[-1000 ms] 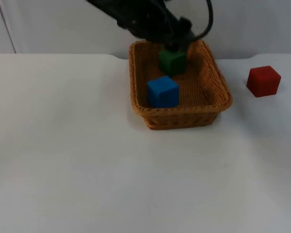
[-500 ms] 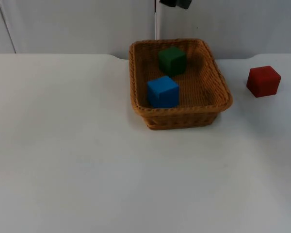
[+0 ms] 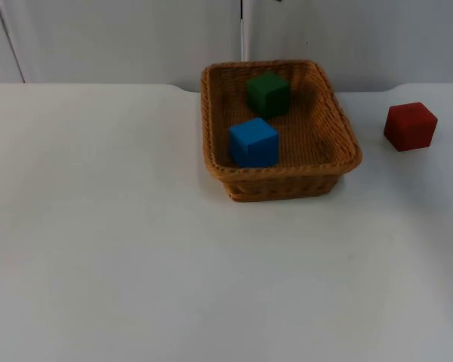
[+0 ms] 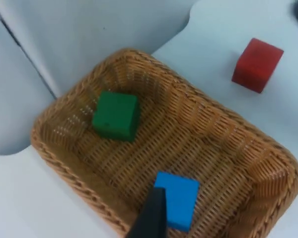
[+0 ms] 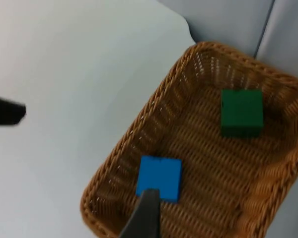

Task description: Pick up one cube with each hand and place exactly two cubes into the same basket, leaving the remaining cube outside.

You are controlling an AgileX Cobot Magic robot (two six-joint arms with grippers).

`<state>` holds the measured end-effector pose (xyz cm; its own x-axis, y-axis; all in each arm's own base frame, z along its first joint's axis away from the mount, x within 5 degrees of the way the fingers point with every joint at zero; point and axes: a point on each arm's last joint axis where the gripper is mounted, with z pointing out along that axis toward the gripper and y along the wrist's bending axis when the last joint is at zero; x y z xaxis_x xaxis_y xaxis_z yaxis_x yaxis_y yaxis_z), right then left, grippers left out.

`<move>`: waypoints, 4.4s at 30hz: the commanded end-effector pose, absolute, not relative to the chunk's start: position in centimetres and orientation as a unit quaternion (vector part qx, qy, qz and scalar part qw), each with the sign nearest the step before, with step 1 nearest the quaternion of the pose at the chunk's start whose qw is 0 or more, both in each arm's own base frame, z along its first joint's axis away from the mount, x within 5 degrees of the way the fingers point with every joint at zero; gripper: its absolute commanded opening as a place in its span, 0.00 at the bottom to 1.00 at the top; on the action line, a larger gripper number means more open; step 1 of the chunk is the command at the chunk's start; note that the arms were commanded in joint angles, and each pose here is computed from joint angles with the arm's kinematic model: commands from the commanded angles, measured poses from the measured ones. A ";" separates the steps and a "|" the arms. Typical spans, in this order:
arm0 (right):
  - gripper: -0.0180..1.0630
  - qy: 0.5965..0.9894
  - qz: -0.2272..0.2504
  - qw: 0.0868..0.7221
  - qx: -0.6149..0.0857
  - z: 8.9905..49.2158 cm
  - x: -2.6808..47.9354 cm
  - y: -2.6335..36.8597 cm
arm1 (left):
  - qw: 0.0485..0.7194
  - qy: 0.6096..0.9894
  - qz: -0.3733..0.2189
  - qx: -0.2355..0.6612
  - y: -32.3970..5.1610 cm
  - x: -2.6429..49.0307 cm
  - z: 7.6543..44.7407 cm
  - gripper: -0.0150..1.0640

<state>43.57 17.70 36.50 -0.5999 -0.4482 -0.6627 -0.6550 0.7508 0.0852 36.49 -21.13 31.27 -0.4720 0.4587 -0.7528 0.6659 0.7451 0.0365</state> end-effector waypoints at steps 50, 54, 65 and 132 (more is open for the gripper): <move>0.76 0.800 0.145 0.519 -0.263 43.6 16.3 7.7 | 0.422 0.822 -0.205 0.321 -14.8 23.1 40.2 0.77; 0.76 0.799 0.147 0.521 -0.260 42.5 14.1 7.0 | 0.431 0.814 -0.210 0.329 -14.1 21.4 41.4 0.77; 0.76 0.789 0.157 0.542 -0.243 40.0 9.0 5.3 | 0.476 0.799 -0.217 0.295 -11.6 17.1 39.0 0.77; 0.76 0.823 0.127 0.514 -0.205 30.7 -3.4 0.3 | 0.498 0.834 -0.118 0.206 0.5 -0.9 28.1 0.77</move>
<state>-3.43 0.28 30.74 -0.3906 -0.2087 -0.8966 -0.4732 0.8810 0.0011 -0.91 0.37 28.17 -0.4161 0.2303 -0.8797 0.4701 0.8826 0.0087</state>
